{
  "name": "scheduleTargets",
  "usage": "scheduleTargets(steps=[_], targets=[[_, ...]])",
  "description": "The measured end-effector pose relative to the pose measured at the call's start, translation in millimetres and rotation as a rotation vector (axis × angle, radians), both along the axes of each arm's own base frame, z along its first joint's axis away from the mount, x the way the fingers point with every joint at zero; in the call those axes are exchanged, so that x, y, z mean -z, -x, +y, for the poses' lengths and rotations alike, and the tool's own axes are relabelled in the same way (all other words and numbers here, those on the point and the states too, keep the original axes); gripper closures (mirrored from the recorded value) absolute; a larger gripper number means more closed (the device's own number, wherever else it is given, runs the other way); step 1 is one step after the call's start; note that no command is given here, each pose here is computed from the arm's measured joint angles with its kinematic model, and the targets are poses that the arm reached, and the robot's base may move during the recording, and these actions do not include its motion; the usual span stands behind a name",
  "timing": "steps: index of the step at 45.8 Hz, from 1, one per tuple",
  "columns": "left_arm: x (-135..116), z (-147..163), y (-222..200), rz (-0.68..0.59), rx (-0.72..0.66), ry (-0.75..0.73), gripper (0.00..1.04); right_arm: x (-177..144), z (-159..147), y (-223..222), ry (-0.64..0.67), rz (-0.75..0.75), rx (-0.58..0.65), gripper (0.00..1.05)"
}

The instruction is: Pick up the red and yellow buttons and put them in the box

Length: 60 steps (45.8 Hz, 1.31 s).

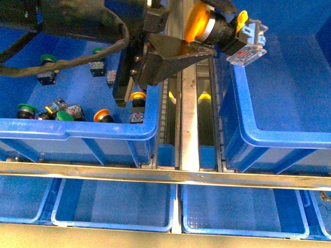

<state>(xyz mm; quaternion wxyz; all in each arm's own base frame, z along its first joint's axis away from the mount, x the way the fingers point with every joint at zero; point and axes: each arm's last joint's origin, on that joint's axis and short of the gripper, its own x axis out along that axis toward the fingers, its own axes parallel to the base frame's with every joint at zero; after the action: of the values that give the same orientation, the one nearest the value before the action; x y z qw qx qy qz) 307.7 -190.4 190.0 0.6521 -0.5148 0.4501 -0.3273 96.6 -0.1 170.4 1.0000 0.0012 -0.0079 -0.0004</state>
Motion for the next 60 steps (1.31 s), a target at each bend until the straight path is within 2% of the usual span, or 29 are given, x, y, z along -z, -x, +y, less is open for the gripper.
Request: scheduleTargets(steps=[11,13,15,17,20,28,33,41,60], targets=[[11.7,-28.3,10.6,0.046,0.038,-0.001,0.72,-0.1,0.0,0.0,0.0,0.0,0.001,0.06],[10.4,-30.1,10.9,0.043,0.042,0.001,0.72,3.0,0.2,-1.3,-0.02,0.085,0.043,0.06],[9.3,-30.7,10.3,0.039,0.041,0.003,0.72,1.1,2.0,-2.3,-0.009,0.267,0.113,0.06],[9.5,-30.6,10.1,0.038,0.037,0.001,0.72,-4.1,4.5,-10.3,0.069,0.458,0.191,0.06],[9.3,-30.7,9.7,0.036,0.031,0.0,0.72,-12.6,15.1,-33.9,0.149,0.545,0.084,0.06],[10.4,-30.5,8.9,0.04,0.028,-0.003,0.72,-19.5,39.9,-98.4,0.394,0.498,-0.246,0.06],[9.6,-29.0,7.3,0.038,0.021,-0.002,0.72,-15.4,45.6,-119.1,0.531,0.497,-0.377,0.06],[7.4,-28.6,5.4,0.032,0.02,0.003,0.72,-16.4,49.5,-134.7,0.646,0.478,-0.467,0.06],[5.6,-26.2,2.4,0.026,0.014,0.008,0.72,-32.7,72.0,-163.4,0.916,0.3,-0.63,0.06]])
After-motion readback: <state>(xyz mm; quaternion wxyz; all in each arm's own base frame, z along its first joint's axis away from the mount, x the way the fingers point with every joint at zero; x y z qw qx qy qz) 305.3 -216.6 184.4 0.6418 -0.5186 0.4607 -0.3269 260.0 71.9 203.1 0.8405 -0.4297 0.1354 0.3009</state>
